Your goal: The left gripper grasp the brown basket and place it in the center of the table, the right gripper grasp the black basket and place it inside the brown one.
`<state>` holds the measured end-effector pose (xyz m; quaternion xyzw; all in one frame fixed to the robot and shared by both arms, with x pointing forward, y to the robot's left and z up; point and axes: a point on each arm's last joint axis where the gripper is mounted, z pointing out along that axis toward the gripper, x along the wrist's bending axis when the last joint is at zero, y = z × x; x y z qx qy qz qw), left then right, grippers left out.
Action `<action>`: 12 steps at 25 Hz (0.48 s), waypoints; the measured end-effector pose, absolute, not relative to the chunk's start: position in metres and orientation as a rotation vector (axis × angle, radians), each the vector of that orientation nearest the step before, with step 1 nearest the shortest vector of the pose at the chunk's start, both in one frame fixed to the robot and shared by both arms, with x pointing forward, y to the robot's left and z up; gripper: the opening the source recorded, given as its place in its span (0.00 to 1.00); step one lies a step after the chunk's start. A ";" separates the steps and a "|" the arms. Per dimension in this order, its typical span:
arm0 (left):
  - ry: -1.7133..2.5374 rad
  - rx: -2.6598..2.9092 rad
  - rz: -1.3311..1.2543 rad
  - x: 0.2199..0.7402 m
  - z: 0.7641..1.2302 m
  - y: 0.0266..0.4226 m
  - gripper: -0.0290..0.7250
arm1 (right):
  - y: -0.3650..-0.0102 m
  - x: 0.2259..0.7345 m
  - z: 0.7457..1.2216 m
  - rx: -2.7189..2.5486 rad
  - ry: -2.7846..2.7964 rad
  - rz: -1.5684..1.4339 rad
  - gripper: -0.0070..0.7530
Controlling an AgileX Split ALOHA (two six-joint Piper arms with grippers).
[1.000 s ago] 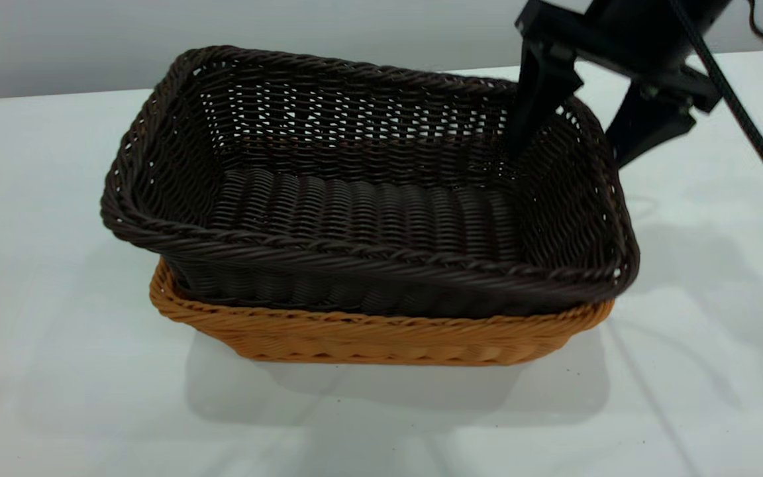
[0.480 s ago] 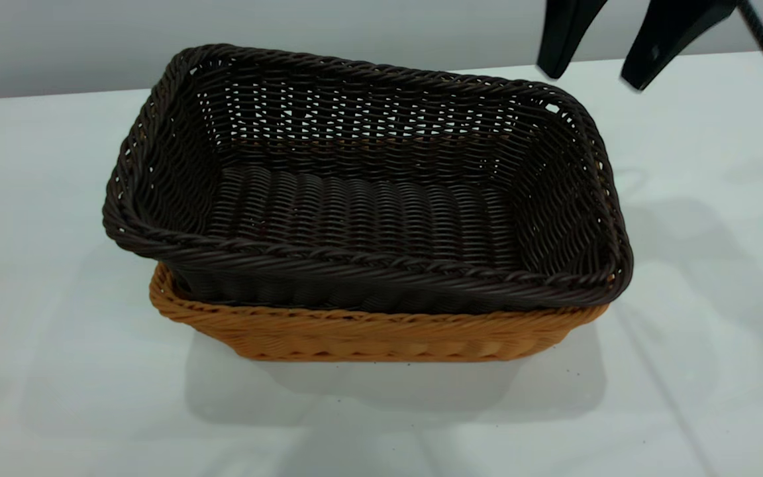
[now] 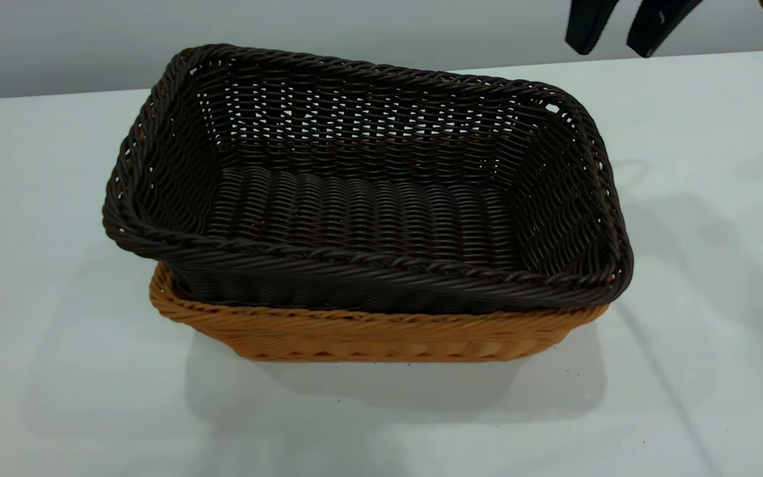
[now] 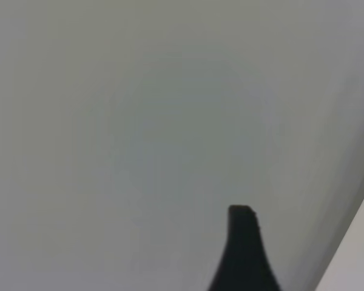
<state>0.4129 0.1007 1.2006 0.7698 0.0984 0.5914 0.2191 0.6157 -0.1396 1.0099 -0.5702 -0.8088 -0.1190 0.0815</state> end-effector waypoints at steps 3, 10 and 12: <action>0.352 2.152 1.672 0.412 1.203 0.112 0.55 | -0.140 0.614 1.017 -1.696 -2.433 -0.380 0.23; 0.460 2.177 1.705 0.409 1.207 0.127 0.17 | -0.146 0.601 1.058 -1.628 -2.547 -0.512 0.01; 0.455 2.148 1.686 0.406 1.211 0.131 0.08 | -0.150 0.593 1.076 -1.621 -2.600 -0.556 0.01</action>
